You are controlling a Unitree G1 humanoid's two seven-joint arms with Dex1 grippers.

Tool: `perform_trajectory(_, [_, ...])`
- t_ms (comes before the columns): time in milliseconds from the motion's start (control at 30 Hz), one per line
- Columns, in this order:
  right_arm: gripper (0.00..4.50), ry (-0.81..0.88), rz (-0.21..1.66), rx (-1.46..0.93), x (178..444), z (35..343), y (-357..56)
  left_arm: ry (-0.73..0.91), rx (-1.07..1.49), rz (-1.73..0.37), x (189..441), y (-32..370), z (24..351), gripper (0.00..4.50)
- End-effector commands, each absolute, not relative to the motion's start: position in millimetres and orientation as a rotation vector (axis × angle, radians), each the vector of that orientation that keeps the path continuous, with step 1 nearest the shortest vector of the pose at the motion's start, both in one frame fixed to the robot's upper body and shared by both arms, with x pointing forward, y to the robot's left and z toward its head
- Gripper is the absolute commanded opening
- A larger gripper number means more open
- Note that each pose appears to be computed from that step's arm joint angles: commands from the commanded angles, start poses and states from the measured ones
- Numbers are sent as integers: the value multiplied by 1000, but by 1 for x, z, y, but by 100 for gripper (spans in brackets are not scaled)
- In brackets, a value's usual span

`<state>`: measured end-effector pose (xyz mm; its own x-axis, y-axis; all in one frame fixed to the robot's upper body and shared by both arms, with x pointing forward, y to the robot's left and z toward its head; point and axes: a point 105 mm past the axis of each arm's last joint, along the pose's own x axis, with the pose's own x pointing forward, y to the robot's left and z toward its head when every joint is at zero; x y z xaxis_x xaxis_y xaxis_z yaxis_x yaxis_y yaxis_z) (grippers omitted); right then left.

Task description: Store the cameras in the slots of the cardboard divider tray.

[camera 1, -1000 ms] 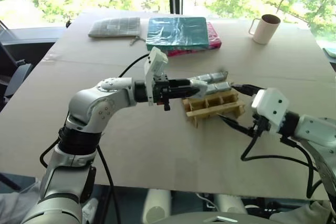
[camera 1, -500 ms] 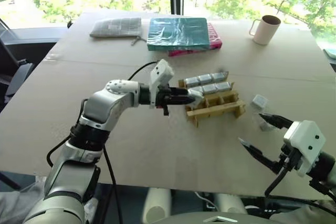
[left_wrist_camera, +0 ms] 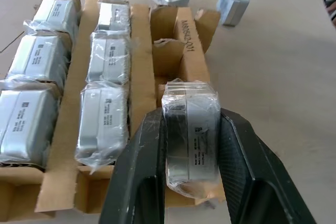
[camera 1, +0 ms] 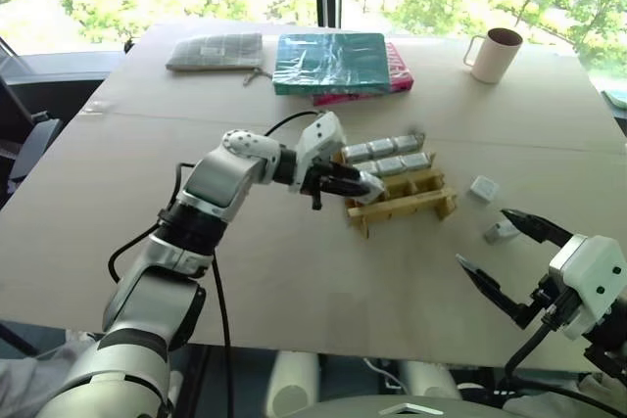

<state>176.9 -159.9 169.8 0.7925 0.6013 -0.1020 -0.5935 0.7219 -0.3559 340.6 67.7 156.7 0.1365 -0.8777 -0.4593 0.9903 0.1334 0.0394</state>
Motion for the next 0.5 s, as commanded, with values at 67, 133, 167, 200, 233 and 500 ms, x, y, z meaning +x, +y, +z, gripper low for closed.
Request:
perform_trajectory(67, [446,-81,660,-417,173,179,-152,364,468,-1389,348,68,163,81])
perform_trajectory(133, [446,-80,657,-414,172,178,-152,371,497,-1389,350,71,163,81])
perform_trajectory(167, [446,-79,655,-415,172,178,-152,372,527,-1389,352,72,162,81])
perform_trajectory(200, [446,-77,654,-416,172,177,-152,377,557,-1389,352,73,160,81])
perform_trajectory(233, [446,-77,653,-416,172,177,-152,381,580,-1389,353,74,159,81])
perform_trajectory(500, [450,-79,647,-421,172,176,-150,350,549,-1415,347,61,175,247])
